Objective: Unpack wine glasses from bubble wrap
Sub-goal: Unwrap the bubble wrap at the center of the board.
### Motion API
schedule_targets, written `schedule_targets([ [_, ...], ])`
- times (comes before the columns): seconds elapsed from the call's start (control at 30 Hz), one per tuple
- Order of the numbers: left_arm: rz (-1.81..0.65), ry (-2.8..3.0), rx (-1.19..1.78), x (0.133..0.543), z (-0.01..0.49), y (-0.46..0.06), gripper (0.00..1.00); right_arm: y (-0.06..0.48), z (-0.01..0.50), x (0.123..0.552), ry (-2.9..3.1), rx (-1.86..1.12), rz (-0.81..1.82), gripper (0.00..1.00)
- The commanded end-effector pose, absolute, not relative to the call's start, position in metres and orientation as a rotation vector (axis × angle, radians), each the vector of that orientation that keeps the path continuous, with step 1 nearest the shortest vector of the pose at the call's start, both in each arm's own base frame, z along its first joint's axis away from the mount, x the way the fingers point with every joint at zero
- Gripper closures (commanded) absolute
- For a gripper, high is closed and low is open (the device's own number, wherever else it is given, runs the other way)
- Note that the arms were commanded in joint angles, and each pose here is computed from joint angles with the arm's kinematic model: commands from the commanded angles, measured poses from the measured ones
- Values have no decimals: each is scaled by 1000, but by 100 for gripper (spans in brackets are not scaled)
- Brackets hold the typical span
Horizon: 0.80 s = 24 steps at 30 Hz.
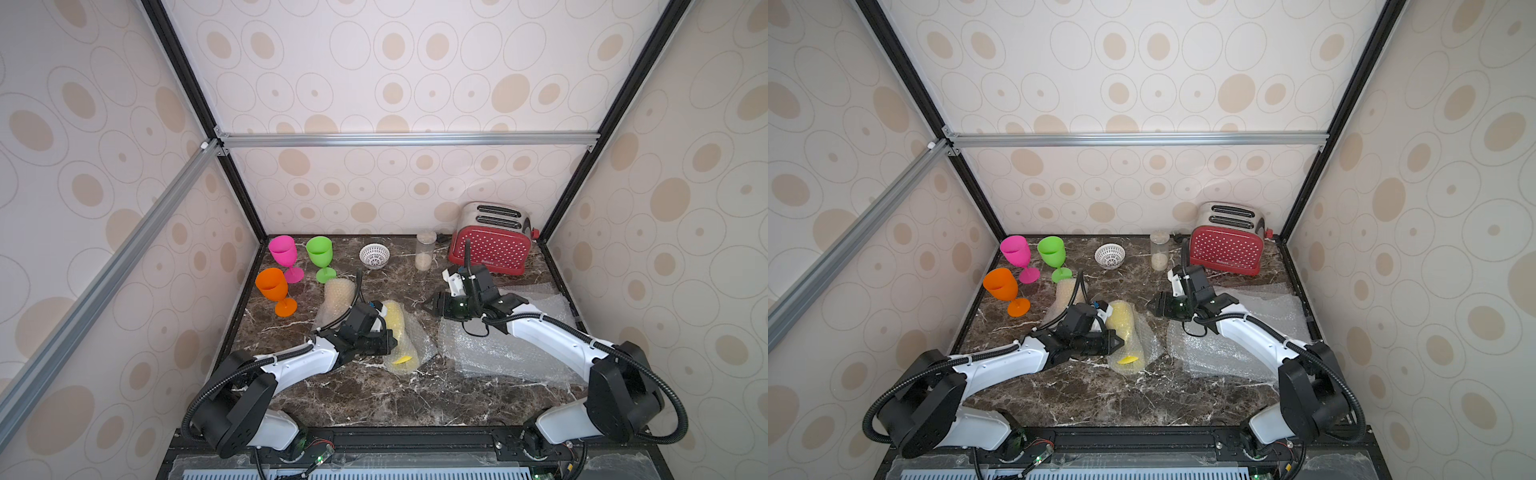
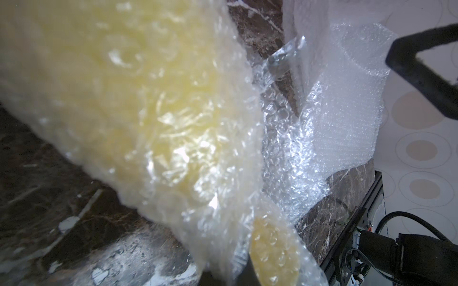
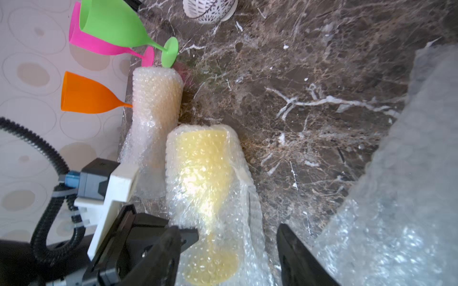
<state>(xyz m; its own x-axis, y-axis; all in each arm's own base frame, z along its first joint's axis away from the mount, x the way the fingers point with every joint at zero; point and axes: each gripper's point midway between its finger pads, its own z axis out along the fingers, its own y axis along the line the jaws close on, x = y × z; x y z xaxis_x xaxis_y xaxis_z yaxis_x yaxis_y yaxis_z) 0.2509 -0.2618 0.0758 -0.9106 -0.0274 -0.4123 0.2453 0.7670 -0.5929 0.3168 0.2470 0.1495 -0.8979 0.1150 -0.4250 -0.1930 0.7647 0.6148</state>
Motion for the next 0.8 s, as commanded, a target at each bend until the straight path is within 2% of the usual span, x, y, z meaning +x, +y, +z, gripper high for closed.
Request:
schedule_targets([
  [0.0,-946,2522,221,251,86,-266,98,249,120,292,2627,-119,931,38],
  [0.23,-947,2515,232,251,89,-266,98,273,92,293,2704,-210,889,40],
  [0.37,-946,2508,234,251,90,-266,97,284,69,294,2761,-213,892,46],
  [0.53,-964,2507,240,250,91,-267,94,296,62,298,2757,-195,930,64],
  [0.67,-959,2521,235,249,91,-267,84,299,69,298,2741,-201,951,95],
  [0.7,-937,2533,233,250,90,-265,80,299,73,297,2729,-208,952,100],
  [0.77,-900,2562,246,249,87,-262,75,297,84,297,2703,-216,946,100],
])
